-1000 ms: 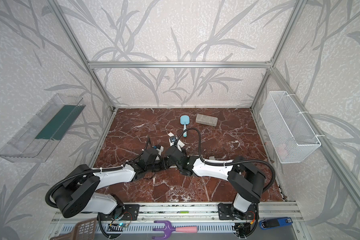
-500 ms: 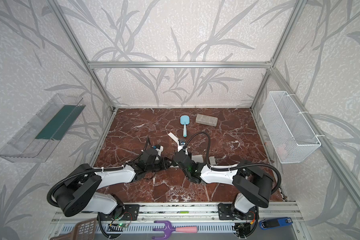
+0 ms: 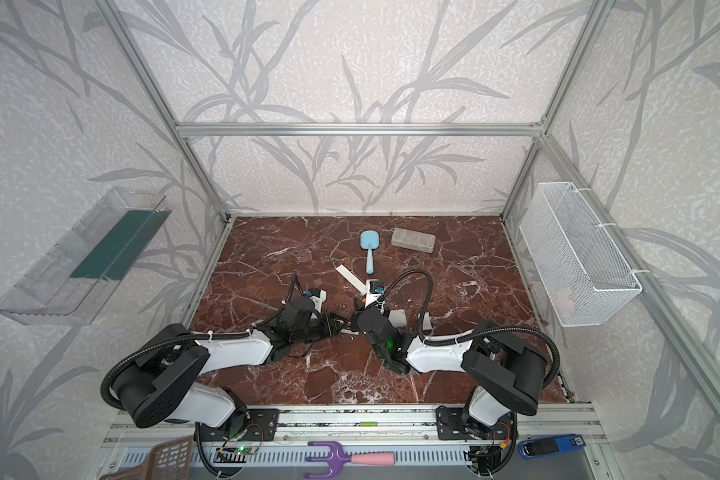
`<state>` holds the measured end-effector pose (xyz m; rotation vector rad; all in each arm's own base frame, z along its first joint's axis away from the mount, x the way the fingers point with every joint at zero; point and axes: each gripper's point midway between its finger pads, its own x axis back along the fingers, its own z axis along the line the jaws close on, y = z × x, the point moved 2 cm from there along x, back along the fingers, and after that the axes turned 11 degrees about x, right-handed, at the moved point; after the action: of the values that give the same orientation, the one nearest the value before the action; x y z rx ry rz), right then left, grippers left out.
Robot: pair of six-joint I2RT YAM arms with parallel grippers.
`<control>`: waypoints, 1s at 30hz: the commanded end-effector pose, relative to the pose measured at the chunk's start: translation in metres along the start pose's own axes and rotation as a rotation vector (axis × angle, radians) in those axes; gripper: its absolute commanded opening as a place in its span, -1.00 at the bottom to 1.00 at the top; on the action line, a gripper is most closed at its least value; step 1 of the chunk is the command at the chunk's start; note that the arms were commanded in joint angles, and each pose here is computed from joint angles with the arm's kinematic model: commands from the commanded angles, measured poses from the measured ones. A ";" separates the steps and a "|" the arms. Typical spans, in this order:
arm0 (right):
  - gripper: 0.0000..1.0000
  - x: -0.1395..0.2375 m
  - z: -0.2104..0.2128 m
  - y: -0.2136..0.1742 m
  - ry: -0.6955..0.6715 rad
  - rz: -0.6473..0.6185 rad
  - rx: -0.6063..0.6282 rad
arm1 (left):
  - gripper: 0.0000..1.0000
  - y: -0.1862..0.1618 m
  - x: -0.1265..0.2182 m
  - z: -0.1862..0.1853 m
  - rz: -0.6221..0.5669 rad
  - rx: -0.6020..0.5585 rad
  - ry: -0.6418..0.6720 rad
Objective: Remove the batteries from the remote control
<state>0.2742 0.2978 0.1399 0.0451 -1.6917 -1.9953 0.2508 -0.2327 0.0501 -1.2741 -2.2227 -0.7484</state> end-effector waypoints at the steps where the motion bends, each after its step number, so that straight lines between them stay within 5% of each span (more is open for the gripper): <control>1: -1.00 0.008 0.004 0.025 0.019 -0.071 -0.068 | -0.24 -0.049 0.013 0.109 0.144 0.097 0.410; 11: -1.00 0.014 0.004 0.037 0.036 -0.130 -0.059 | -0.24 -0.050 0.012 0.111 0.151 0.099 0.422; 30: -1.00 -0.003 0.006 0.019 -0.039 0.013 0.131 | -0.24 -0.050 0.011 0.111 0.155 0.098 0.422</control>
<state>0.2774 0.3015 0.1556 0.0507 -1.7900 -1.9067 0.2510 -0.2327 0.0494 -1.2738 -2.2212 -0.7480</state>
